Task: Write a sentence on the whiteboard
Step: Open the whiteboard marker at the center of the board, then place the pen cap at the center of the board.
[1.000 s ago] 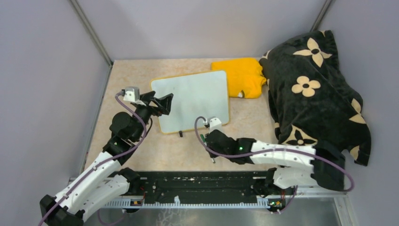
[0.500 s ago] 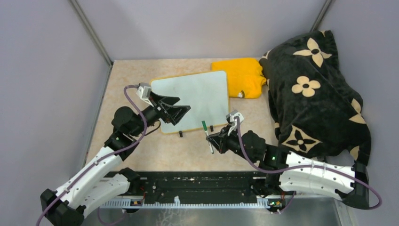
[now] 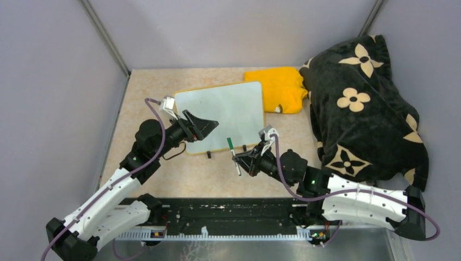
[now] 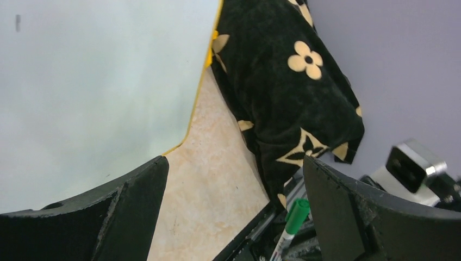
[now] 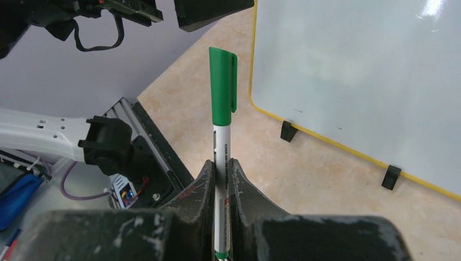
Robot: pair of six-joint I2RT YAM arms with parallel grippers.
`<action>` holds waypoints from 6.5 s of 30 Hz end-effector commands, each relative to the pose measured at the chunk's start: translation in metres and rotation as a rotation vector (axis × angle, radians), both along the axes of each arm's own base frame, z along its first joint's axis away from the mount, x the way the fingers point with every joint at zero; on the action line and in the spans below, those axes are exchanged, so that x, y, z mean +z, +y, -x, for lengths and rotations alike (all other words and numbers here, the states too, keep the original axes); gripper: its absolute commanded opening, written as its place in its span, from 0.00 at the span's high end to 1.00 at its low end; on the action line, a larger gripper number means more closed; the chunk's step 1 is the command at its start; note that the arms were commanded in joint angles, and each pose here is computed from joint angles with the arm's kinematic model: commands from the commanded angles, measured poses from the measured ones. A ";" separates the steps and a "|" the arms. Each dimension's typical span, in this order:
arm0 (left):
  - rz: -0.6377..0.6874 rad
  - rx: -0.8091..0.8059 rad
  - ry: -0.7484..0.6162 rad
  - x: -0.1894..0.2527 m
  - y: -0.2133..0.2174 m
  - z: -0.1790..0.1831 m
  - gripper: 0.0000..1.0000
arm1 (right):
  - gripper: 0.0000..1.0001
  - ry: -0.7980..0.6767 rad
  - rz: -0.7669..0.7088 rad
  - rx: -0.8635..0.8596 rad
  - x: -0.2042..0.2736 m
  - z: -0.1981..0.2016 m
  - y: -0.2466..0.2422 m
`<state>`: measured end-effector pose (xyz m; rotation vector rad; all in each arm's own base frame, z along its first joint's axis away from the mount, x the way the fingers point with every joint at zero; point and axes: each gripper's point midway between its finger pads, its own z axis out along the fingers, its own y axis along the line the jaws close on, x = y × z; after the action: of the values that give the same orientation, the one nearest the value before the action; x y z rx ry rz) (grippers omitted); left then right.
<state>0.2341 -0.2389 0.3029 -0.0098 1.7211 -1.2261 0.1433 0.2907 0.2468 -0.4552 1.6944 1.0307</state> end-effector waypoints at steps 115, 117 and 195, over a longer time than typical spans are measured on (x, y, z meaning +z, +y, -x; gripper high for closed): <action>0.117 -0.561 -0.158 -0.001 -0.042 0.081 1.00 | 1.00 0.130 -0.211 0.098 0.022 0.002 0.038; 0.116 -0.545 -0.162 0.000 -0.042 0.078 1.00 | 1.00 0.130 -0.200 0.098 0.019 0.002 0.037; -0.632 0.605 0.861 -0.270 0.200 -0.072 0.88 | 1.00 0.124 0.110 -0.132 -0.055 -0.012 -0.032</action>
<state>0.2999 -0.0359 0.0343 -0.6867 2.5229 -0.1226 0.1534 0.2519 0.1719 -0.3575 1.9260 0.8459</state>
